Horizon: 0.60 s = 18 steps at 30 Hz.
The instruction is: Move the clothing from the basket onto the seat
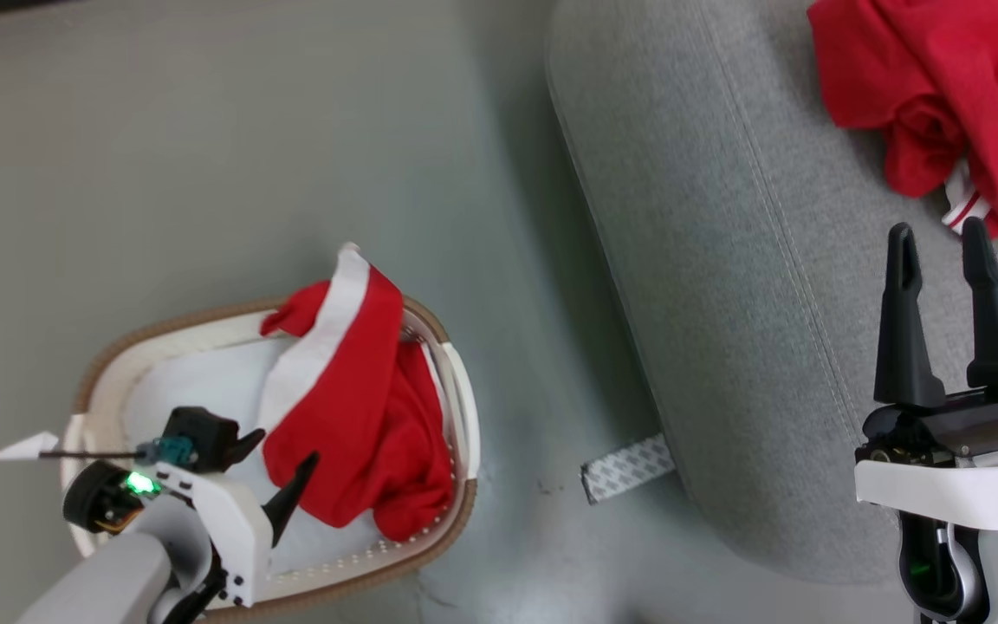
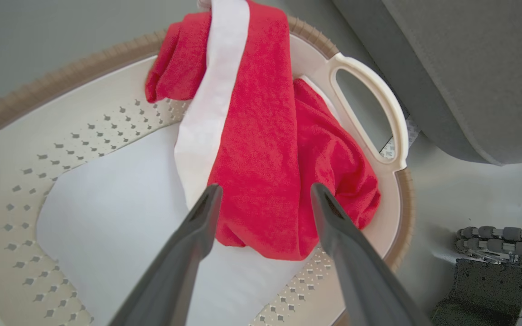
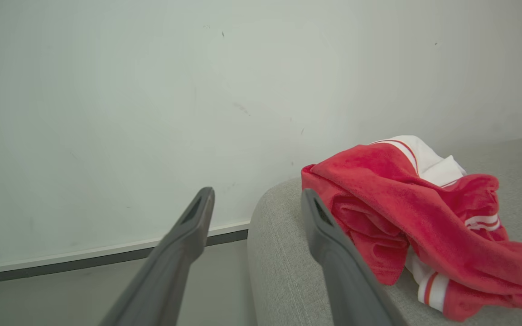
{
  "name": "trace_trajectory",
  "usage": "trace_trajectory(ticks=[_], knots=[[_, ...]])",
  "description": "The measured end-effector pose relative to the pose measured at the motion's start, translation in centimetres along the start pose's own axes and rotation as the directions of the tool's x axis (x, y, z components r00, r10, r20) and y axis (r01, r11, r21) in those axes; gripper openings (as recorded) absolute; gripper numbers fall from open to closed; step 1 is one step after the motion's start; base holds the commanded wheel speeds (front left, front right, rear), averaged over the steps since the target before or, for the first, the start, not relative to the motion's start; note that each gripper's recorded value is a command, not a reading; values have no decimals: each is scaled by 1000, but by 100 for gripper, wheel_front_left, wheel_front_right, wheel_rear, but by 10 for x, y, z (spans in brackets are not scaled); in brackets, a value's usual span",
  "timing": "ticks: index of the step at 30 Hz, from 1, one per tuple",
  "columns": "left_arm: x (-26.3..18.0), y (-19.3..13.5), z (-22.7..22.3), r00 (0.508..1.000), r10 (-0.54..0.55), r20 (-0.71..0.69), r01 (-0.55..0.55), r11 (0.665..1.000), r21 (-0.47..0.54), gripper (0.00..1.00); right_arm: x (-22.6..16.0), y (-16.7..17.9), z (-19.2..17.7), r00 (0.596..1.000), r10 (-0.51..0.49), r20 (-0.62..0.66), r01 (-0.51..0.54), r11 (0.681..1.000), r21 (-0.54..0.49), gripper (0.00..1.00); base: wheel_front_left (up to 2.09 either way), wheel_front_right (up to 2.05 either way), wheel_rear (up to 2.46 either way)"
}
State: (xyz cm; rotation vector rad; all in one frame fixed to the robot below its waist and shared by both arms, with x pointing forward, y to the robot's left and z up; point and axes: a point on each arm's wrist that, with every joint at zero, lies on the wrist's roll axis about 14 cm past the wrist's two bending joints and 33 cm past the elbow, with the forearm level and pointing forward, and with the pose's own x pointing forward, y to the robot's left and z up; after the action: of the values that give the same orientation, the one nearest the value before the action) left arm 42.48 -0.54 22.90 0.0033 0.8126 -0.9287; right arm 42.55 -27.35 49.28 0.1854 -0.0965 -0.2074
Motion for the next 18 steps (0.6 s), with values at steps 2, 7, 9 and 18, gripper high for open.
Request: trace_trajectory(ticks=[2,7,9,18], knots=[[10,0,-11,998,-23,-50,23,1000,-2,100,1,-1,-2,1000,-4,-4,4,1000,-3,100,0,0,0],[29,9,-39,983,-49,-178,55,998,31,100,3,-4,-10,1000,-14,-22,14,1000,-10,100,0,0,0],[36,18,-48,974,-44,-222,56,997,51,100,4,-6,-12,999,-21,-28,20,1000,-13,100,0,0,0],[60,32,-85,921,-46,-387,99,988,118,100,0,-19,-25,996,-62,-70,59,998,-39,100,0,0,0]])
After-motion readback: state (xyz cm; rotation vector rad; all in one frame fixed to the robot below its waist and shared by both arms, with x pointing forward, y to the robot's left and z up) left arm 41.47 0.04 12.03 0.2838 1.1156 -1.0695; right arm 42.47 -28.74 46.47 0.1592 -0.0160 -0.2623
